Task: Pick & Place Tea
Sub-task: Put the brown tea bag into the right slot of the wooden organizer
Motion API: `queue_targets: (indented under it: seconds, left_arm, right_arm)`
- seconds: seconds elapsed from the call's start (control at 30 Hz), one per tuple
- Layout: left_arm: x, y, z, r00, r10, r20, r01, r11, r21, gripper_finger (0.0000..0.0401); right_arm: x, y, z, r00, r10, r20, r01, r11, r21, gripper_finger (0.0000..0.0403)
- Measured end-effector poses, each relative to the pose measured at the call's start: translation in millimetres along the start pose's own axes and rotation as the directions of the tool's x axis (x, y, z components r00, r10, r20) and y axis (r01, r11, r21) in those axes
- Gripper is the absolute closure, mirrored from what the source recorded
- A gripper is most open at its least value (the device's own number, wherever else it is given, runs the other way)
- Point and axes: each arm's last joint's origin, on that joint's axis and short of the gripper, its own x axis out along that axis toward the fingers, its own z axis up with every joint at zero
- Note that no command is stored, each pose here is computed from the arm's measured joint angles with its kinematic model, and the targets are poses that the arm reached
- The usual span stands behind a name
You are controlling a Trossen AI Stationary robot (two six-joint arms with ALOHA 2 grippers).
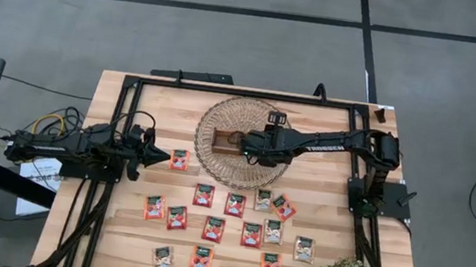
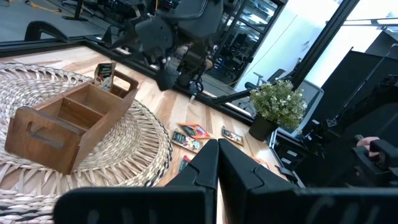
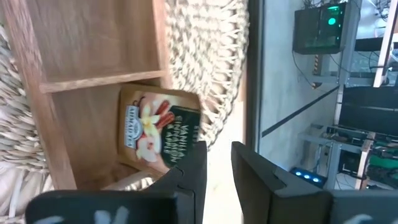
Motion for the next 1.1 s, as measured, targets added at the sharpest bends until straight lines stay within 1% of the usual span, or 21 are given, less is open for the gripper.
queue_targets:
  seconds: [0.17,0.3,0.43,0.53,0.6,0.67,0.7,0.77,0.8,0.87,0.93,0.97,1.03,1.1]
  left_arm:
    - [0.0,0.0,0.0,1.000,0.000,0.000,0.000,1.000,0.000,0.0401]
    - [0.0,-0.1,0.0,1.000,-0.004,-0.001,0.004,1.000,0.000,0.0401]
    - [0.0,-0.1,0.0,1.000,-0.004,-0.001,0.004,1.000,0.000,0.0401]
    - [0.0,-0.1,0.0,1.000,-0.004,-0.001,0.004,1.000,0.000,0.0401]
    - [0.0,-0.2,0.0,1.000,-0.004,-0.001,0.004,1.000,0.000,0.0401]
    - [0.0,-0.3,-0.1,1.000,-0.010,-0.005,0.010,1.000,0.000,0.0401]
    - [0.0,-0.5,-0.2,1.000,-0.016,-0.007,0.016,1.000,-0.001,0.0401]
    - [0.0,-0.8,-0.1,1.000,-0.024,-0.010,0.024,1.000,-0.001,0.0401]
    - [0.0,-0.8,-0.1,1.000,-0.025,-0.011,0.025,1.000,-0.001,0.0401]
    - [-0.1,-0.8,-0.1,1.000,-0.025,-0.011,0.025,1.000,-0.001,0.0401]
    - [0.0,-0.9,-0.1,1.000,-0.026,-0.011,0.026,1.000,-0.001,0.0401]
    - [0.0,-0.9,-0.2,1.000,-0.026,-0.012,0.026,1.000,-0.001,0.0401]
    - [-0.1,-0.8,-0.1,1.000,-0.025,-0.011,0.025,1.000,-0.001,0.0401]
    - [0.0,-0.8,-0.2,1.000,-0.026,-0.012,0.026,1.000,-0.001,0.0401]
  right_arm:
    - [-8.2,-12.0,-0.7,0.999,0.004,-0.037,-0.005,1.000,-0.025,0.0335]
    - [-9.0,-16.5,0.3,0.999,0.009,-0.037,-0.010,1.000,-0.015,0.0335]
    - [-9.1,-13.4,-1.5,0.996,0.075,-0.045,-0.076,0.996,-0.036,0.0335]
    - [-12.1,-13.4,-7.2,0.993,0.085,-0.080,-0.090,0.994,-0.061,0.0335]
    - [-26.6,-19.1,-13.7,0.992,0.089,-0.087,-0.094,0.994,-0.062,0.0335]
    - [-51.4,-27.7,-21.3,0.993,0.103,-0.050,-0.104,0.994,-0.026,0.0335]
    - [-65.5,-30.7,-28.0,0.991,0.123,-0.044,-0.125,0.992,-0.027,0.0335]
    - [-94.4,-36.7,-39.7,0.982,0.189,0.019,-0.189,0.982,0.012,0.0335]
    - [-107.8,-39.0,-47.2,0.970,0.239,0.051,-0.241,0.970,0.029,0.0335]
    - [-133.1,-42.4,-63.2,0.919,0.373,0.129,-0.383,0.922,0.064,0.0335]
    - [-152.9,-40.7,-75.8,0.843,0.502,0.192,-0.525,0.846,0.095,0.0335]
    - [-160.1,-37.5,-81.7,0.810,0.549,0.204,-0.576,0.810,0.106,0.0335]
    - [-171.6,-27.2,-89.7,0.761,0.615,0.208,-0.643,0.757,0.115,0.0335]
    - [-180.5,-12.3,-95.1,0.735,0.651,0.187,-0.673,0.735,0.087,0.0335]
